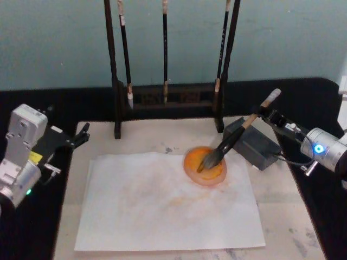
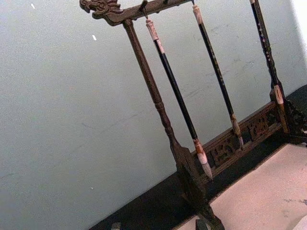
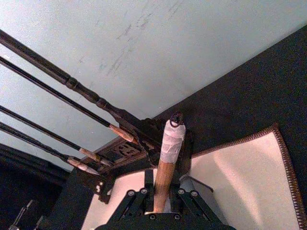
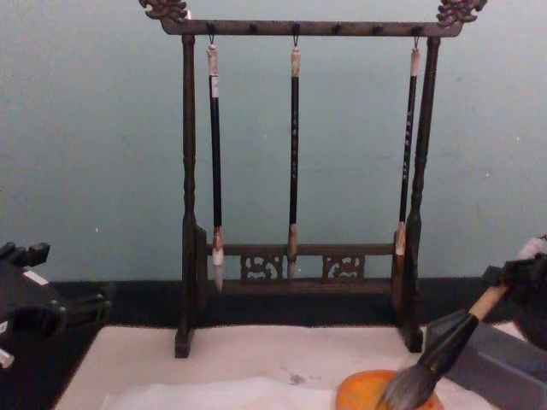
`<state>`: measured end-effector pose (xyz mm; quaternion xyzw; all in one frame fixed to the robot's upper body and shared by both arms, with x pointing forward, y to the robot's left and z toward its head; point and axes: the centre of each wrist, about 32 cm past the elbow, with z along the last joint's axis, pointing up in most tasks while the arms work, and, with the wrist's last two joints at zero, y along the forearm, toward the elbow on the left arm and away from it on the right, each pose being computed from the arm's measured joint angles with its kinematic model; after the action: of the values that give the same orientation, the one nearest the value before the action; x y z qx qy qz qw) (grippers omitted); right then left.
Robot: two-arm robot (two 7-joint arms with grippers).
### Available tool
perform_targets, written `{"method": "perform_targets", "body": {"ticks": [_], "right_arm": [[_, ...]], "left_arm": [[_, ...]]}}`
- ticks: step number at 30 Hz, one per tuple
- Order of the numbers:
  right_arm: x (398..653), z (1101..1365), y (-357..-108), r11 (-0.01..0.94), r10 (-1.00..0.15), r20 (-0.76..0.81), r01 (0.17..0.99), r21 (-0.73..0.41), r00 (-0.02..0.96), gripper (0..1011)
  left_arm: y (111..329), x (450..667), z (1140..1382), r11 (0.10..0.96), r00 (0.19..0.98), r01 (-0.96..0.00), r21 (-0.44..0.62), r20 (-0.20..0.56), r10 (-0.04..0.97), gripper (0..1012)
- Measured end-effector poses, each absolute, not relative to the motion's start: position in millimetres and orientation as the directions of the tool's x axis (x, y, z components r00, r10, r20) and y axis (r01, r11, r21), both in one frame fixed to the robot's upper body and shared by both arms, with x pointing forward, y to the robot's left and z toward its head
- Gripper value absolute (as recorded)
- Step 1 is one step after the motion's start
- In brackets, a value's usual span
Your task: Pick up the brush from the inkstone, write on the paper, then place the brush back to its original position.
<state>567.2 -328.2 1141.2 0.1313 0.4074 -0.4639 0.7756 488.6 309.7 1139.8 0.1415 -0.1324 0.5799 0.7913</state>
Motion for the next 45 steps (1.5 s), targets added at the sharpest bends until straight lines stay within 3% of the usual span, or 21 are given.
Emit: {"method": "perform_targets", "body": {"ticks": [24, 45], "right_arm": [[567, 1143, -328, 0.533, -0.612, -0.751, 0.831, -0.161, 0.247, 178], [564, 1167, -317, 0.576, -0.618, -0.664, 0.817, -0.018, 0.421, 176]], "left_arm": [[310, 489, 1140, 0.287, 0.292, -0.955, 0.07, 0.374, 0.88, 1010], [310, 489, 1140, 0.287, 0.292, -0.955, 0.07, 0.374, 0.88, 1010]]}}
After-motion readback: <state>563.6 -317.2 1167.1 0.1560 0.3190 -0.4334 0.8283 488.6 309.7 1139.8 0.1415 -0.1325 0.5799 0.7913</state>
